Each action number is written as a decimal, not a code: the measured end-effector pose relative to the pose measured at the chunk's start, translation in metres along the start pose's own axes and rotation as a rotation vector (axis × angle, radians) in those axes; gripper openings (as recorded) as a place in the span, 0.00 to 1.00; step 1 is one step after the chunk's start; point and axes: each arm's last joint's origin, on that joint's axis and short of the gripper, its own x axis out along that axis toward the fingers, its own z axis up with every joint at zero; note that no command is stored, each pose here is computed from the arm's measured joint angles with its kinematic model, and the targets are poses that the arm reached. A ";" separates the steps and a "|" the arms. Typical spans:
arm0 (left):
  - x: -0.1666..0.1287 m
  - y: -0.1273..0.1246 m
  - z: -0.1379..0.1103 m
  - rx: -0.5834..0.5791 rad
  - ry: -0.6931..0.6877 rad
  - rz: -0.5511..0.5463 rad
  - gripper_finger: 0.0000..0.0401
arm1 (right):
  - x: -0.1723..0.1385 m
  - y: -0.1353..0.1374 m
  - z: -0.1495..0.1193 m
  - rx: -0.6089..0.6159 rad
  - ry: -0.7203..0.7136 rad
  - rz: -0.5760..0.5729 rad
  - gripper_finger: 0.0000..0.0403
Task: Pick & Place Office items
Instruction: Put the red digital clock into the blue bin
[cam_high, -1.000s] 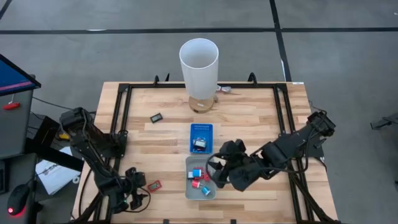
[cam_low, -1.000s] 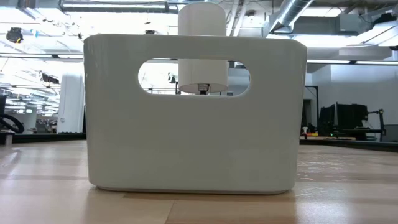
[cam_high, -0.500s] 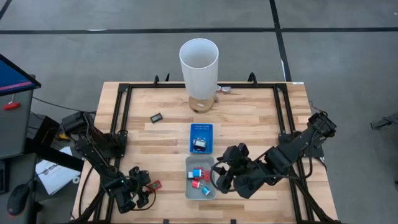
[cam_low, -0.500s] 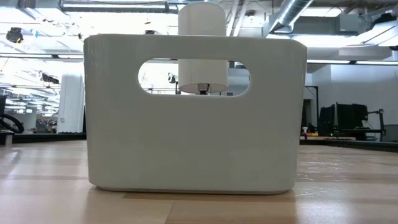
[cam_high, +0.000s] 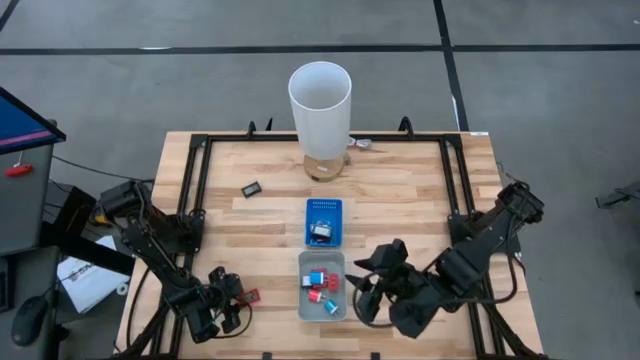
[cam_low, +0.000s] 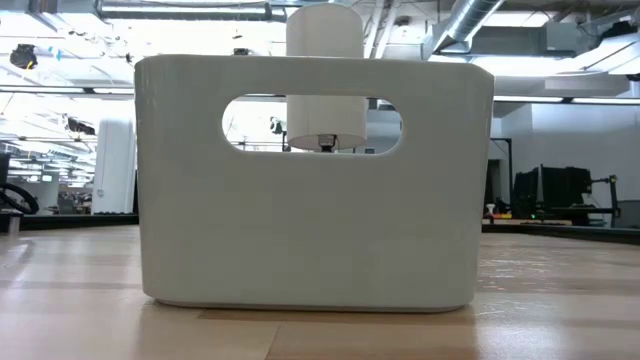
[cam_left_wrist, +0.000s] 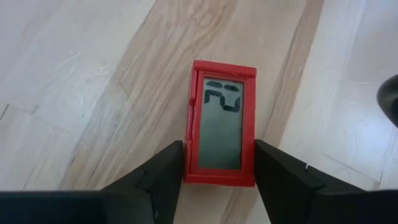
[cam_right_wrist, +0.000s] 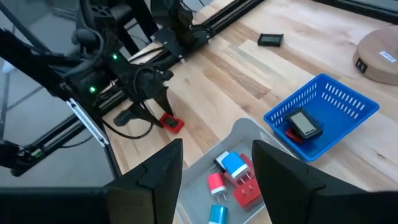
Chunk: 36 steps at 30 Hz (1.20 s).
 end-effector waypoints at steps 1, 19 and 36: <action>0.000 0.000 0.000 0.001 -0.002 0.002 0.44 | -0.002 0.001 -0.002 0.005 -0.011 0.001 0.46; 0.009 0.014 0.044 0.064 -0.128 0.114 0.40 | -0.026 0.008 -0.018 0.041 -0.123 0.022 0.46; -0.034 0.080 0.196 0.296 -0.407 0.054 0.40 | -0.027 0.009 -0.019 0.046 -0.126 0.027 0.46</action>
